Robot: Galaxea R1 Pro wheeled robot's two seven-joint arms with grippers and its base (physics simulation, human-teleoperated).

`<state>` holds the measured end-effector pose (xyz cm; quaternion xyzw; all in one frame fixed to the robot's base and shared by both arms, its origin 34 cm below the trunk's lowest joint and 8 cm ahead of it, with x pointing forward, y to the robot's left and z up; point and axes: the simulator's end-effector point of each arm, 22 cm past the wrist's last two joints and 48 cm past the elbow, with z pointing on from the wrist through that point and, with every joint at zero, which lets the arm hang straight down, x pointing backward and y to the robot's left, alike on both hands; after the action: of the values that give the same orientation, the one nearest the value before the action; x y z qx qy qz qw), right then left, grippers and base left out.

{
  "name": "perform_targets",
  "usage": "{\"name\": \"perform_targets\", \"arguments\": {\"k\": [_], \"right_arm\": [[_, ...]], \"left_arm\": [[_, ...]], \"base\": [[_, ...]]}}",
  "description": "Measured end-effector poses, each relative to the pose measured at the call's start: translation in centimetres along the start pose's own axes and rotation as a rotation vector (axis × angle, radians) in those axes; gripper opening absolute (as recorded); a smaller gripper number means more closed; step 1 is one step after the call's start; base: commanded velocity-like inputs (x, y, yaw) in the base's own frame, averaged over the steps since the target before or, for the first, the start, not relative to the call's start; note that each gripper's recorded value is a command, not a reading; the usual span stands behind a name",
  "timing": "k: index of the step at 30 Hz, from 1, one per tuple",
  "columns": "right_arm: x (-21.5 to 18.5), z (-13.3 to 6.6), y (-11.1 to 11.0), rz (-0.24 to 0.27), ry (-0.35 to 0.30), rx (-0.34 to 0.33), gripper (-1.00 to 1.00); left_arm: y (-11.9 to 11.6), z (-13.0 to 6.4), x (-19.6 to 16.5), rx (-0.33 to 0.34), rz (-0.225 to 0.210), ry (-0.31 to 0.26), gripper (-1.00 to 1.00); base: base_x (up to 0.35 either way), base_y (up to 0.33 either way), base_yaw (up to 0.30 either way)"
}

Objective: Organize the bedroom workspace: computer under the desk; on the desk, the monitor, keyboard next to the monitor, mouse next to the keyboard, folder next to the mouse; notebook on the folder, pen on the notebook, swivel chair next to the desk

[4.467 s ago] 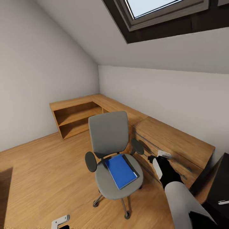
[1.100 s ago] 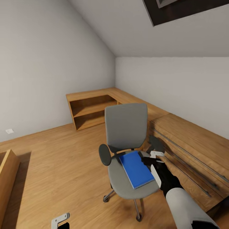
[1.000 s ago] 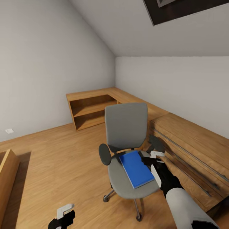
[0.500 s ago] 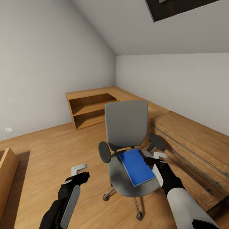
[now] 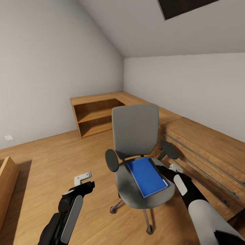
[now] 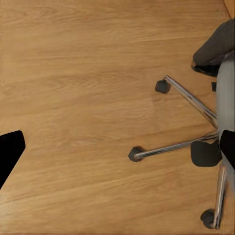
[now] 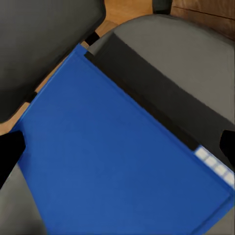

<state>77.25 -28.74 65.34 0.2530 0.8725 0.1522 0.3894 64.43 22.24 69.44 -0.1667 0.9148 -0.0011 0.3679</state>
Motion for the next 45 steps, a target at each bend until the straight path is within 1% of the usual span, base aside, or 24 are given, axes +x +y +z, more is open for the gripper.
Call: {"name": "perform_targets", "arguments": {"k": [4,9,21,30,33,34,36,45], "right_arm": [[0.2,0.0,0.7,0.016,0.001,-0.032,1.0],[0.2,0.0,0.7,0.018,0.002,-0.034,1.0],[0.1,0.0,0.6,0.017,0.0,-0.032,1.0],[0.2,0.0,0.6,0.016,0.002,-0.032,1.0],[0.2,0.0,0.6,0.016,0.002,-0.032,1.0],[0.4,0.1,0.5,0.016,0.003,-0.033,1.0],[0.6,0.3,0.3,0.016,0.003,-0.033,1.0],[1.8,1.3,-0.5,0.016,0.003,-0.033,1.0]], "left_arm": [[0.2,0.4,0.7,-0.006,0.007,0.015,1.0],[0.3,0.4,0.9,-0.008,0.011,0.017,1.0],[1.7,0.7,0.5,-0.029,0.026,0.008,1.0],[1.9,0.7,0.4,-0.034,0.027,0.007,1.0],[1.8,0.5,0.1,-0.031,0.024,-0.001,1.0],[1.7,0.4,-0.4,-0.027,0.021,-0.014,1.0],[1.7,0.5,-0.3,-0.026,0.019,-0.019,1.0],[2.0,1.5,0.8,-0.025,0.019,-0.025,1.0]], "base": [[0.0,0.0,0.0],[0.052,0.0,0.0],[0.218,0.0,0.0],[0.03,0.0,0.0],[0.004,0.0,0.0],[0.0,0.0,0.0],[0.0,0.0,0.0],[0.0,0.0,0.0]]}}
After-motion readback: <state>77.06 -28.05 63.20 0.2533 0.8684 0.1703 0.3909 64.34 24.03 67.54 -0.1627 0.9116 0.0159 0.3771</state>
